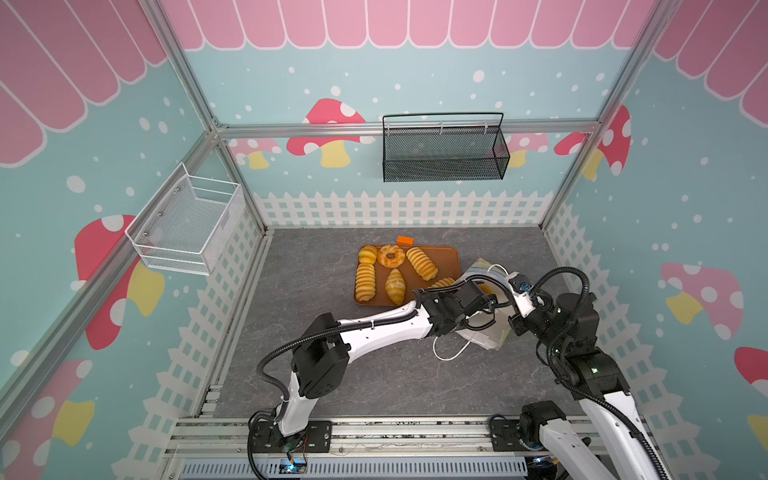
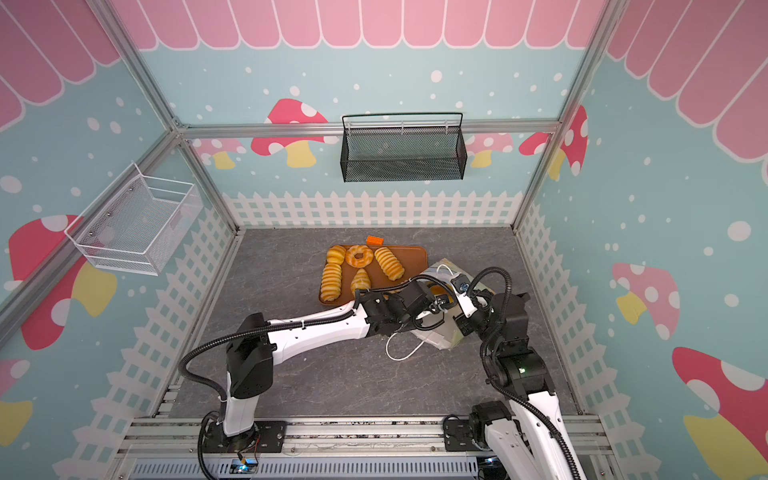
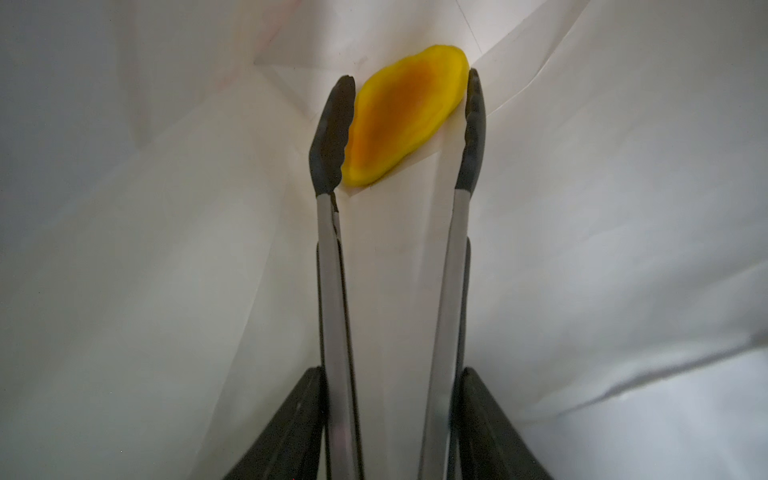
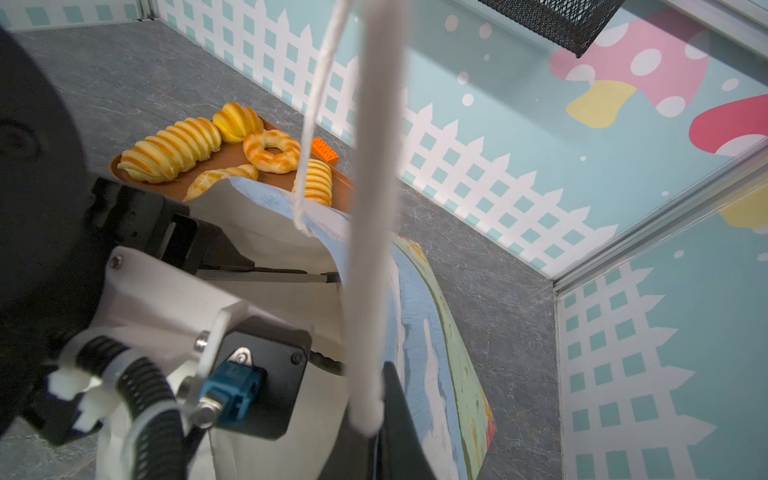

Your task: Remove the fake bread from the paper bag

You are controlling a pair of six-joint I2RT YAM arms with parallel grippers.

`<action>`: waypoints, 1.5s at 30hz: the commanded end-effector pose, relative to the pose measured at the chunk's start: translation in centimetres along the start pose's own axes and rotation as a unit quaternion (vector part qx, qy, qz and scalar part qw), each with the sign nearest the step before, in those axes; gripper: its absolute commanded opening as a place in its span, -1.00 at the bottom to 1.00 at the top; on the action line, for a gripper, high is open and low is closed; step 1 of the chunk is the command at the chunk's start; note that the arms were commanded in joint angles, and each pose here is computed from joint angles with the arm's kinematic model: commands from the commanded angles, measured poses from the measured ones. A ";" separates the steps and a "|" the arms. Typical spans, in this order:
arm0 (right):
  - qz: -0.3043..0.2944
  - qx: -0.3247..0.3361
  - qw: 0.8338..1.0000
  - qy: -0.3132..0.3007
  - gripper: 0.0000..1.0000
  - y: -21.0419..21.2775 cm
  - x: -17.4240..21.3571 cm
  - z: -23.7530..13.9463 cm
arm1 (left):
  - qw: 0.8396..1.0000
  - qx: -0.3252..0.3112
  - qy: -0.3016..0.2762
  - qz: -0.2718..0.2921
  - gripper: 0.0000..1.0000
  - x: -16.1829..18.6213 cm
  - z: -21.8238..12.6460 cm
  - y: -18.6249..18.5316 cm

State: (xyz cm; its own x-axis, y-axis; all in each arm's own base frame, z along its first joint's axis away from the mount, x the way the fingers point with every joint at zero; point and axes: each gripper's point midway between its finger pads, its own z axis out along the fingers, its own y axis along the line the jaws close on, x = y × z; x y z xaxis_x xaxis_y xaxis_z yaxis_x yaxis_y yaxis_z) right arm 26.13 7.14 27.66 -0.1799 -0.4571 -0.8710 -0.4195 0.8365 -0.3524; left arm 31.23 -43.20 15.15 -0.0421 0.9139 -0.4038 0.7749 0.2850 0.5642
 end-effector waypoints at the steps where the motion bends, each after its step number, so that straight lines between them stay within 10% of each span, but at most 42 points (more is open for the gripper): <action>1: -0.001 -0.021 0.999 -0.026 -1.00 0.5 -1.7 -0.9 | 1.000 -0.019 -0.001 0.022 -0.03 -0.8 1.0 0.5; 26: -0.040 -0.057 0.997 -0.030 -1.00 2.1 -0.8 -0.3 | 0.996 -0.074 0.016 0.052 -0.11 -0.5 3.3 2.0; 40: -0.042 -0.034 0.998 -0.014 -1.00 1.3 -0.4 0.1 | 0.993 -0.091 -0.056 0.050 -0.99 -1.7 0.2 3.5; 45: -0.037 -0.028 0.999 -0.010 -1.00 1.0 -0.3 0.2 | 0.993 -0.080 -0.085 0.035 -1.00 -1.7 -1.2 4.0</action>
State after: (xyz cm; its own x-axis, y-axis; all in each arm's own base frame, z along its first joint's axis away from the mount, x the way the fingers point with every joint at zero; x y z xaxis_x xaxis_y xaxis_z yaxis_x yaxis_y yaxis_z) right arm 25.76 8.07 27.16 -0.1506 -0.5058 -0.8494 -0.4856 0.7863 -0.3821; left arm 33.07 -42.70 14.29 0.0828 0.9326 -0.3514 0.6962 0.1981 0.6899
